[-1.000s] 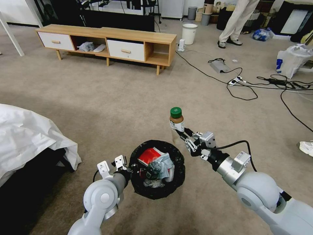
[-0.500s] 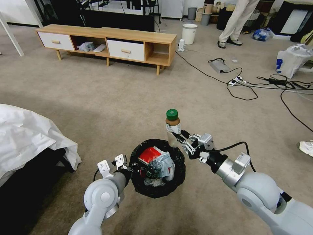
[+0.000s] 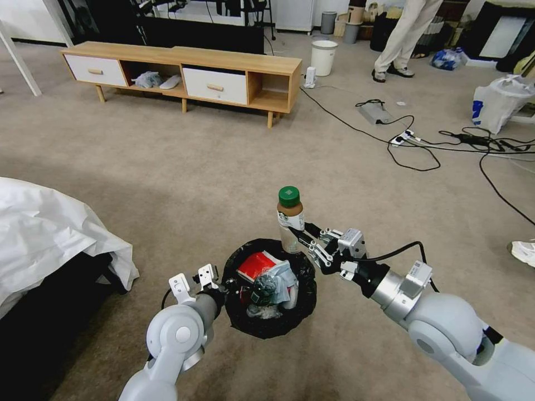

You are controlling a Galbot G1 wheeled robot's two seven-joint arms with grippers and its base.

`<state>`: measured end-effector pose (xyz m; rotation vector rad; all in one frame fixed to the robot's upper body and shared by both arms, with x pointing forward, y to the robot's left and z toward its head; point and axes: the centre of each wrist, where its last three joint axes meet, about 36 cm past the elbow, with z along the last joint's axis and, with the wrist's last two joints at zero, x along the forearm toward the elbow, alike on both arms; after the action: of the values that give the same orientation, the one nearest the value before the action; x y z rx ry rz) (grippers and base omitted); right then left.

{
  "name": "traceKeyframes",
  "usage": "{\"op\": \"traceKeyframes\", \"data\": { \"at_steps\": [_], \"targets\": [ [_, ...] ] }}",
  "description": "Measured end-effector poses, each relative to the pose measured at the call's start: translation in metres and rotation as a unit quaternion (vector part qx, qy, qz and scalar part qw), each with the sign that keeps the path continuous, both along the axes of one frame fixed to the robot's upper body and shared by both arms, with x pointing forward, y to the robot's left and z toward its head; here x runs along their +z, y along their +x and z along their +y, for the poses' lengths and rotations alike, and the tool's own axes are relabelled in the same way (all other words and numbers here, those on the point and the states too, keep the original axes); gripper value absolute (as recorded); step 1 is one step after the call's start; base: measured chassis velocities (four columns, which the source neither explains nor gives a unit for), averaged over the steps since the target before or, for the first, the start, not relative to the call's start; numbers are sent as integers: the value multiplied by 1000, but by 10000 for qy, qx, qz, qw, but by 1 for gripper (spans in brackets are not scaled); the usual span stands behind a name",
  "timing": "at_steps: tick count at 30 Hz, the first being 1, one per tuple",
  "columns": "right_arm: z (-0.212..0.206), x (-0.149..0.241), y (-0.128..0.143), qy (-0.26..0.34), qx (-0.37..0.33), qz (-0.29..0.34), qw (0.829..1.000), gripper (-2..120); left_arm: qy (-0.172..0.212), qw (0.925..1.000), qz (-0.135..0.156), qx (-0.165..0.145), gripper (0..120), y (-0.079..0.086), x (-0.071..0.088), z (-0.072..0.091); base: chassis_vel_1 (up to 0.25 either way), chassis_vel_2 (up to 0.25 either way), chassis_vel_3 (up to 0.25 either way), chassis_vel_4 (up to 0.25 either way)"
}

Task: Pick up the trash bin and place the garbage on the floor into it.

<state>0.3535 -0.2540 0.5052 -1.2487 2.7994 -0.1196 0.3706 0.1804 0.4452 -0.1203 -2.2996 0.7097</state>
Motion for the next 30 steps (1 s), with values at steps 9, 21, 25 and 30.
{"op": "traceKeyframes", "data": {
  "at_steps": [9, 21, 25, 30],
  "targets": [
    [3, -4, 0, -33, 184, 78, 9998, 15, -36, 10000, -35, -2, 0, -1, 2, 1, 0, 0, 0, 0],
    [-1, 15, -1, -82, 298, -10, 9995, 15, 24, 10000, 19, 3, 0, 8, -13, 0, 0, 0, 0, 0],
    [-2, 14, -5, -102, 312, 44, 9995, 15, 12, 10000, 55, 22, 0, 11, -17, -2, 0, 0, 0, 0],
    [-2, 7, -9, -116, 338, 162, 9992, 15, -15, 10000, 53, 18, 0, 11, -17, -3, 0, 0, 0, 0]
  ]
}}
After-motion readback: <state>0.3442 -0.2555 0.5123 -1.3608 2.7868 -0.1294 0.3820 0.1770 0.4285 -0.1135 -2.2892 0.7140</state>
